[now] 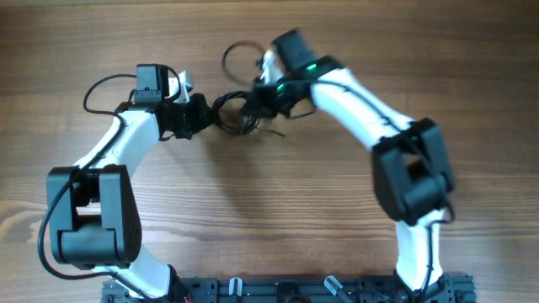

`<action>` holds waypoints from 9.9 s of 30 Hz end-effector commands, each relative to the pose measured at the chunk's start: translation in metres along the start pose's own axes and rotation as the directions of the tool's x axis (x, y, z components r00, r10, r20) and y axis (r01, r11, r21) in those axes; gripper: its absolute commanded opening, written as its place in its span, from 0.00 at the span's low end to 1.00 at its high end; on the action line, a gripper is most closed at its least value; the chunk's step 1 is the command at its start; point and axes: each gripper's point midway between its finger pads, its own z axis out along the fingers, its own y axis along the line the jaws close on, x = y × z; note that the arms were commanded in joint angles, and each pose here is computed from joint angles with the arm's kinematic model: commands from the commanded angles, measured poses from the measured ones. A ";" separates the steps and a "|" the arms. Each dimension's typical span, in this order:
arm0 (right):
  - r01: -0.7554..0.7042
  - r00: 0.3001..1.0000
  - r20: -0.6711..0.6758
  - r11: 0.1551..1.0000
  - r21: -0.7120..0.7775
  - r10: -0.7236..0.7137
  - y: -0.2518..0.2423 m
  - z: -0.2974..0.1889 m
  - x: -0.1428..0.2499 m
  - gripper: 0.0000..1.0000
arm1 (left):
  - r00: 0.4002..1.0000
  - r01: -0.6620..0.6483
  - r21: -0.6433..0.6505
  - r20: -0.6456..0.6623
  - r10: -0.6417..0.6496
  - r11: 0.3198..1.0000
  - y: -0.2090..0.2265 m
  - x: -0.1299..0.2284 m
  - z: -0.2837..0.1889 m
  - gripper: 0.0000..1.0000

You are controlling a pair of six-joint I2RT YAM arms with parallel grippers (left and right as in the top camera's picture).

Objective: Untangle cables

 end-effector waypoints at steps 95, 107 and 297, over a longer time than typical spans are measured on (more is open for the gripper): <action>-0.222 0.892 0.449 0.913 0.342 0.049 -0.082 -0.117 0.012 0.33 | 0.975 -0.179 -0.187 0.097 0.200 0.966 -0.079 -0.015 -0.001 0.84; -0.214 0.890 0.455 0.916 0.338 0.040 -0.080 -0.117 0.009 0.33 | 0.960 -0.273 -0.429 -0.064 0.273 0.861 -0.041 0.033 0.060 0.31; 0.090 0.930 0.359 0.996 -0.028 -0.074 0.045 -0.145 0.028 0.60 | 0.946 -0.125 0.825 -0.069 0.318 0.551 -0.222 -0.011 -0.168 0.04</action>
